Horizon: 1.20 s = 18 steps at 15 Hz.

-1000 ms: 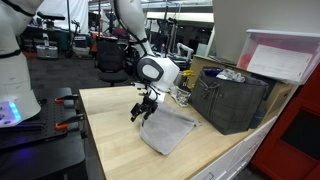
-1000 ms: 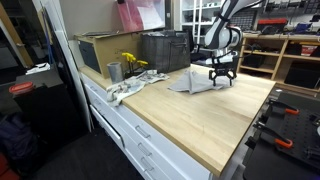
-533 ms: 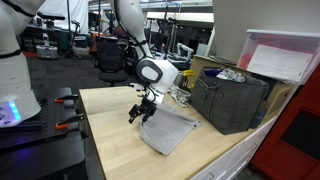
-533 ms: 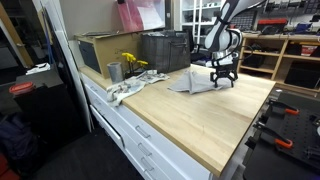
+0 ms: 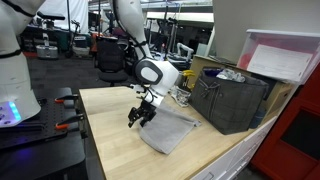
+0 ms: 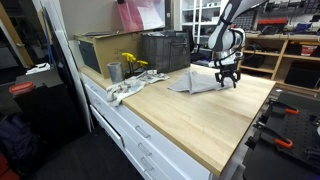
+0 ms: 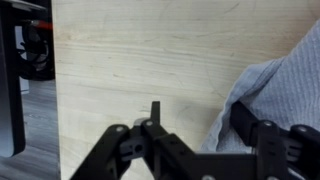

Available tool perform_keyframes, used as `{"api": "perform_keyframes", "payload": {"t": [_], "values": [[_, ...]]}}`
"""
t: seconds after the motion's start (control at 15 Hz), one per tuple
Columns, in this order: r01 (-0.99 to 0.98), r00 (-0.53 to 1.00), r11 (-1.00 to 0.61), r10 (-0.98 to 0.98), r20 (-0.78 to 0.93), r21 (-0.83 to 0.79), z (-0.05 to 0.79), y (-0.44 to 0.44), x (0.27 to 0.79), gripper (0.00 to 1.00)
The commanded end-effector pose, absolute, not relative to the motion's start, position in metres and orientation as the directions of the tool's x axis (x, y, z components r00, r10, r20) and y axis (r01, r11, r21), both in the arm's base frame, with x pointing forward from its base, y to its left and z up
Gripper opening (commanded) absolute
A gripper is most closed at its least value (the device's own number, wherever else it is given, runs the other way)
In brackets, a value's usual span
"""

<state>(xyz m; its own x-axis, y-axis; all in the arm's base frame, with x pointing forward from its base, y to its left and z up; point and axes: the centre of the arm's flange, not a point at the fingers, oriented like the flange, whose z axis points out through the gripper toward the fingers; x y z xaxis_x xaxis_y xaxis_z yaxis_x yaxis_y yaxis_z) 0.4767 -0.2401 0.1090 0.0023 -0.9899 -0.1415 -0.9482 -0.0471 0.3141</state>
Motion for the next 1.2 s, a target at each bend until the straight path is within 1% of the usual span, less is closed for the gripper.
{"api": "perform_keyframes", "payload": {"t": [0.0, 0.2, 0.27, 0.4, 0.53, 0.67, 0.8, 0.87, 1.13], "values": [[-0.945, -0.038, -0.008, -0.990, -0.134, 0.326, 0.117, -0.227, 0.473, 0.43], [-0.948, -0.035, -0.011, -0.990, -0.138, 0.317, 0.120, -0.219, 0.477, 0.21], [-0.949, -0.030, -0.015, -0.990, -0.138, 0.314, 0.121, -0.217, 0.478, 0.12], [-0.953, -0.021, -0.024, -0.989, -0.144, 0.301, 0.126, -0.214, 0.480, 0.01], [-0.956, -0.010, -0.036, -0.988, -0.155, 0.291, 0.130, -0.213, 0.482, 0.00], [-0.959, 0.028, -0.082, -0.980, -0.196, 0.271, 0.137, -0.216, 0.481, 0.01], [-0.956, 0.115, -0.176, -0.961, -0.253, 0.234, 0.148, -0.223, 0.477, 0.01], [-0.944, 0.185, -0.250, -0.941, -0.282, 0.215, 0.154, -0.231, 0.471, 0.01], [-0.874, 0.392, -0.461, -0.855, -0.340, 0.152, 0.184, -0.258, 0.450, 0.01]]}}
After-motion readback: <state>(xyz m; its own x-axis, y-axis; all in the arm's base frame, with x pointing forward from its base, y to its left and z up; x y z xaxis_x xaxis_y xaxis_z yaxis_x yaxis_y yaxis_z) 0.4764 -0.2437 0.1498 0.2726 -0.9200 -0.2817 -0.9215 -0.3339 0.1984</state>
